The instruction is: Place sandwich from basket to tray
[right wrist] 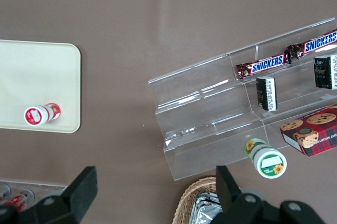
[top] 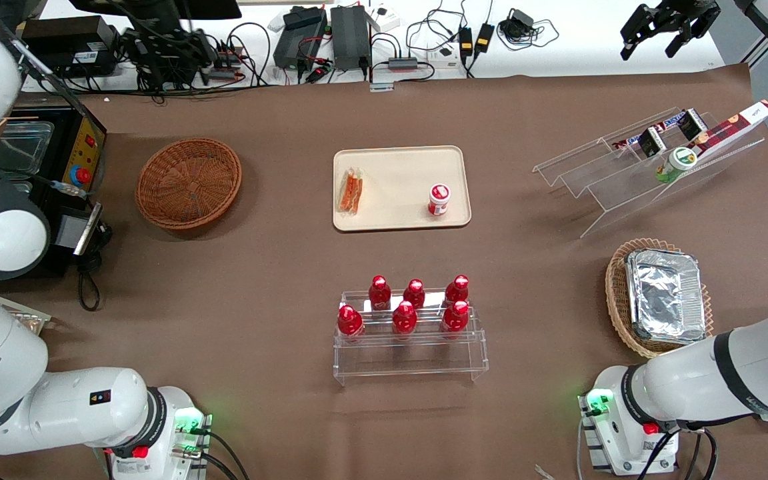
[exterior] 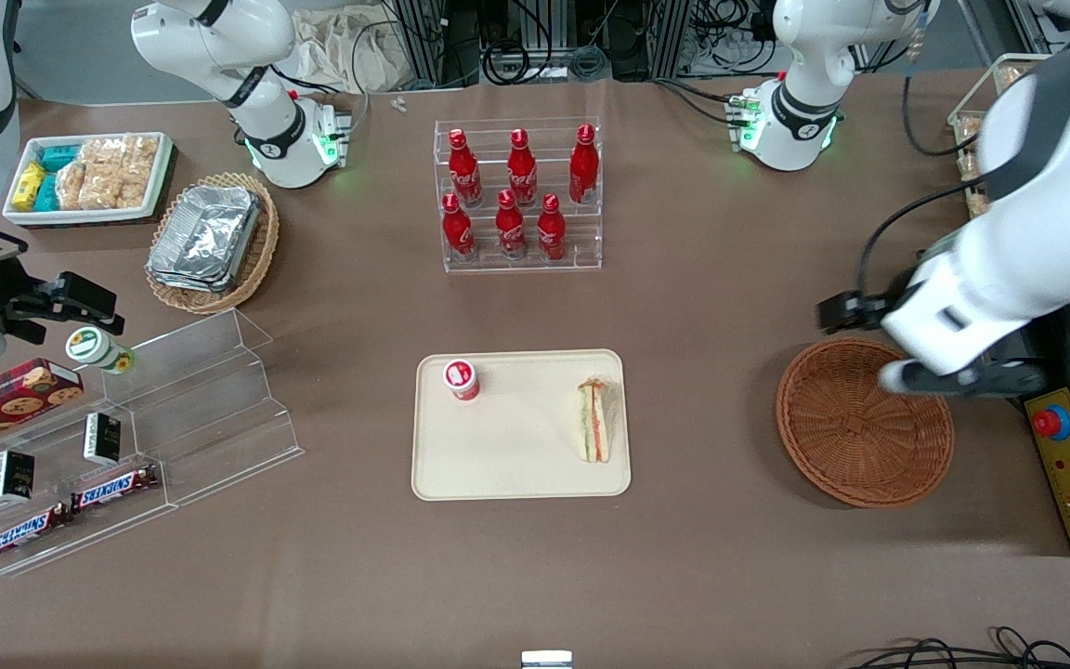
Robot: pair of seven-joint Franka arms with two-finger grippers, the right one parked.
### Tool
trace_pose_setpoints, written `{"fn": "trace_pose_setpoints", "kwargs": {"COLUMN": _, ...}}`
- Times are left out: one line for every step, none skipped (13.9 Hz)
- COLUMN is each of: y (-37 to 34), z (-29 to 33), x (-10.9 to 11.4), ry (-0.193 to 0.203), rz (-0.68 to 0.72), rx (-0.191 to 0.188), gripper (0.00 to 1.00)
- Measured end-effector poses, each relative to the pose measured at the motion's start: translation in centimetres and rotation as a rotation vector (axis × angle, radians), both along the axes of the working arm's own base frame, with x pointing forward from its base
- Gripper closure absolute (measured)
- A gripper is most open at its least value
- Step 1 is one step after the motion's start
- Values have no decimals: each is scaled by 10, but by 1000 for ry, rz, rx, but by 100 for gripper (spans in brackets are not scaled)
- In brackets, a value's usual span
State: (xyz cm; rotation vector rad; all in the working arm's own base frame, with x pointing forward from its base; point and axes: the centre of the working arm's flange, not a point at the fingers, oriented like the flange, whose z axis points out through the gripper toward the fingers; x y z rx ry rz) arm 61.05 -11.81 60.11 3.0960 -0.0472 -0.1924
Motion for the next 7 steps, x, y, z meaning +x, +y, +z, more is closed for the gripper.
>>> {"fn": "trace_pose_setpoints", "kwargs": {"y": 16, "z": 14, "x": -8, "ry": -8, "rz": -8, "rx": 4, "gripper": 0}}
{"fn": "trace_pose_setpoints", "kwargs": {"y": 28, "z": 25, "x": -17, "ry": -13, "rz": -17, "rx": 14, "gripper": 0}}
{"fn": "trace_pose_setpoints", "kwargs": {"y": 35, "z": 34, "x": -26, "ry": -22, "rz": -19, "rx": 28, "gripper": 0}}
{"fn": "trace_pose_setpoints", "kwargs": {"y": 40, "z": 41, "x": -35, "ry": -29, "rz": -14, "rx": 40, "gripper": 0}}
{"fn": "trace_pose_setpoints", "kwargs": {"y": 42, "z": 47, "x": -44, "ry": -33, "rz": -15, "rx": 40, "gripper": 0}}
{"fn": "trace_pose_setpoints", "kwargs": {"y": 43, "z": 51, "x": -53, "ry": -35, "rz": -23, "rx": 39, "gripper": 0}}
{"fn": "trace_pose_setpoints", "kwargs": {"y": 43, "z": 53, "x": -60, "ry": -35, "rz": -30, "rx": 40, "gripper": 0}}
